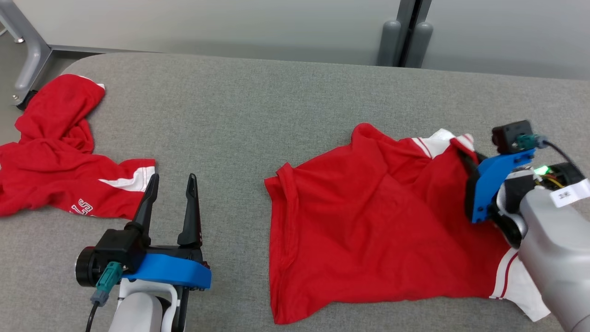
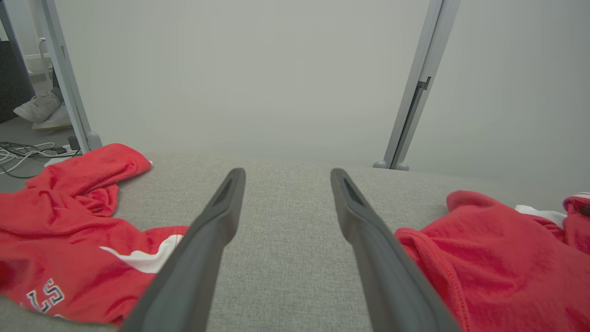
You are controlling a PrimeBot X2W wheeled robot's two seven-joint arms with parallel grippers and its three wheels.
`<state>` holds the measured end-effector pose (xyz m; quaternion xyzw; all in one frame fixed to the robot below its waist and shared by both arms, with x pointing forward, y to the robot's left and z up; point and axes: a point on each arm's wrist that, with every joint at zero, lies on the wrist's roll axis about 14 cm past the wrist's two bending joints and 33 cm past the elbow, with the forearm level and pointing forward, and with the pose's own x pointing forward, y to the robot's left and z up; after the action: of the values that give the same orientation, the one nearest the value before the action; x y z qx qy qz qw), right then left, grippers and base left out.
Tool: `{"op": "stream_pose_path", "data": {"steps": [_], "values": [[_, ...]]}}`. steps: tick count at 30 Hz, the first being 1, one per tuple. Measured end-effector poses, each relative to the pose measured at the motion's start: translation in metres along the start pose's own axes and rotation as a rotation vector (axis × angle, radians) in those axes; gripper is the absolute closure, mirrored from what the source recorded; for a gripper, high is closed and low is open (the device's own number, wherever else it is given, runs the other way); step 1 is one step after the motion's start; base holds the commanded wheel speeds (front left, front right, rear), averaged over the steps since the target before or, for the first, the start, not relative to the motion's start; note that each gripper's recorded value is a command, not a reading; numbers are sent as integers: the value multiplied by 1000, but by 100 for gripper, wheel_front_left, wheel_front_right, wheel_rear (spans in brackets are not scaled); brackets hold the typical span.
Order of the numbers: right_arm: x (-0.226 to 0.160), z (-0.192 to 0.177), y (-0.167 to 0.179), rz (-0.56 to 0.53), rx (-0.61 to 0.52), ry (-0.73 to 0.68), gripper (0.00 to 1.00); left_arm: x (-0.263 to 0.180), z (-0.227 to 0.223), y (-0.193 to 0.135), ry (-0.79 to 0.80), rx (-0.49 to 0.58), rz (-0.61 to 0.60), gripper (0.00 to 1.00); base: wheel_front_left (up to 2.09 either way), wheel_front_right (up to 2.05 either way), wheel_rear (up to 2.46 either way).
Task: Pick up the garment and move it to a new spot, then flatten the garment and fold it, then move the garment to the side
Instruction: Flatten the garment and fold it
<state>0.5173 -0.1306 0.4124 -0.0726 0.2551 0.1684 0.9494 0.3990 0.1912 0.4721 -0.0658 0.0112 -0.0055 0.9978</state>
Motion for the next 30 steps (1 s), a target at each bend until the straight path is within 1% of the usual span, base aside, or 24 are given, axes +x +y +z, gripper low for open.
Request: {"op": "stream_pose_path", "data": {"steps": [3,6,10,11,12,13,21,23,27,30], "values": [[2,22,-22,-55,51,-75,100,1,1,1,-2,1,2,0,0,0,0],[4,40,-35,-95,89,-141,100,1,1,2,-3,4,3,0,0,0,0],[8,60,-44,-129,96,-235,100,3,1,2,-1,-1,5,0,0,0,0],[10,61,-43,-128,91,-233,95,3,0,2,0,-1,5,0,0,0,0],[11,59,-40,-124,90,-228,62,3,0,2,2,0,5,0,0,0,0],[13,57,-37,-122,90,-229,0,3,-1,2,4,-1,4,0,0,0,0],[3,61,-42,-146,107,-271,0,5,2,-1,-6,-2,-3,0,0,0,0],[-4,68,-46,-158,132,-304,0,5,3,-3,-10,-2,-7,0,0,0,0],[-24,93,-49,-159,134,-420,0,3,2,-9,-8,5,-25,0,0,0,0],[-42,98,-49,-157,127,-481,0,2,5,-14,-16,8,-37,0,0,0,0]]}}
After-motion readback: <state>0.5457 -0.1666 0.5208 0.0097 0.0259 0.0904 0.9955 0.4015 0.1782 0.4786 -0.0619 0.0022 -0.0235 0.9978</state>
